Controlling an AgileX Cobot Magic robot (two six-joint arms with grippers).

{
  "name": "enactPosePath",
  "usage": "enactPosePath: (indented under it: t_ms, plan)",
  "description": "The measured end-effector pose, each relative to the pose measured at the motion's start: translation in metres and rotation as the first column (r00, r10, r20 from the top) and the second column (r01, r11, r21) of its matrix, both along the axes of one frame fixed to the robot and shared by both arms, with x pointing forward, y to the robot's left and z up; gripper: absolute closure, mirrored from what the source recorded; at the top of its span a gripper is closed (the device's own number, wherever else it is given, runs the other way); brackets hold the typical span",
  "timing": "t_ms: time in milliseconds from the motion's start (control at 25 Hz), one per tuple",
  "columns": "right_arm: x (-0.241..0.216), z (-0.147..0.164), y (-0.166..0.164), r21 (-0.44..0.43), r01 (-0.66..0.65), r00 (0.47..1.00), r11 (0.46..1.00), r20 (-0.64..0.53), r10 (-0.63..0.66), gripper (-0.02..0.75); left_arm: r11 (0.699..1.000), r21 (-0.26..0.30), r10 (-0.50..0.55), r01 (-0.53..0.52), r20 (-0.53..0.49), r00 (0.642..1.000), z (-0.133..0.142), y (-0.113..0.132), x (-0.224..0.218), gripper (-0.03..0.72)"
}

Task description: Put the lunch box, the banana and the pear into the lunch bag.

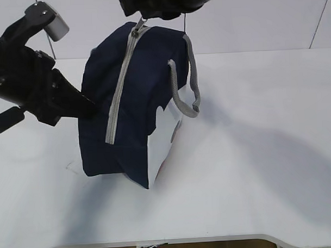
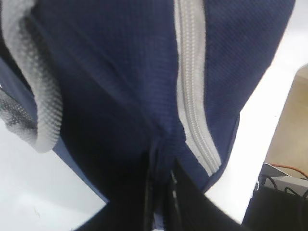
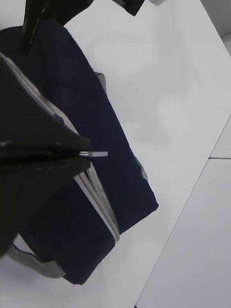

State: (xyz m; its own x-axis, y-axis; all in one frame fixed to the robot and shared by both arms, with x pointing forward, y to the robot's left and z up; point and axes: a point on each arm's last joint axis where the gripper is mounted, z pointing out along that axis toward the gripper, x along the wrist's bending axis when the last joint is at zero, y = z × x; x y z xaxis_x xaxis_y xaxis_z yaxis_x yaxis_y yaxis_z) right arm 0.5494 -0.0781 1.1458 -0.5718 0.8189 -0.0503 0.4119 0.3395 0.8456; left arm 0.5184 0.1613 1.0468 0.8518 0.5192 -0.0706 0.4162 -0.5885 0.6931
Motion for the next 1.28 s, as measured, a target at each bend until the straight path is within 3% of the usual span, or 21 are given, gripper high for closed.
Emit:
enactPosePath:
  t_ms: [200,440,840,1280]
  plan:
    - [0.008,-0.005,0.001,-0.044,-0.001,0.999,0.999,0.050,0.003,0.726,1.000,0.019,-0.005,0.005,0.004,1.000,-0.001,0.001,0.000,0.690]
    - [0.023,-0.008,-0.017,-0.039,0.061,0.997,0.997,0.053,-0.059,0.726,0.998,0.056,0.000,0.000,0.000,1.000,-0.003,0.004,0.000,0.691]
    - [0.055,-0.021,-0.047,-0.037,0.162,0.986,0.986,0.053,-0.160,0.726,0.998,0.062,-0.004,0.003,0.023,1.000,0.003,0.006,-0.003,0.691]
    - [0.094,-0.058,-0.036,-0.067,0.170,0.985,0.983,0.032,-0.168,0.726,0.997,0.069,-0.023,0.018,0.081,0.996,0.023,0.012,-0.018,0.691]
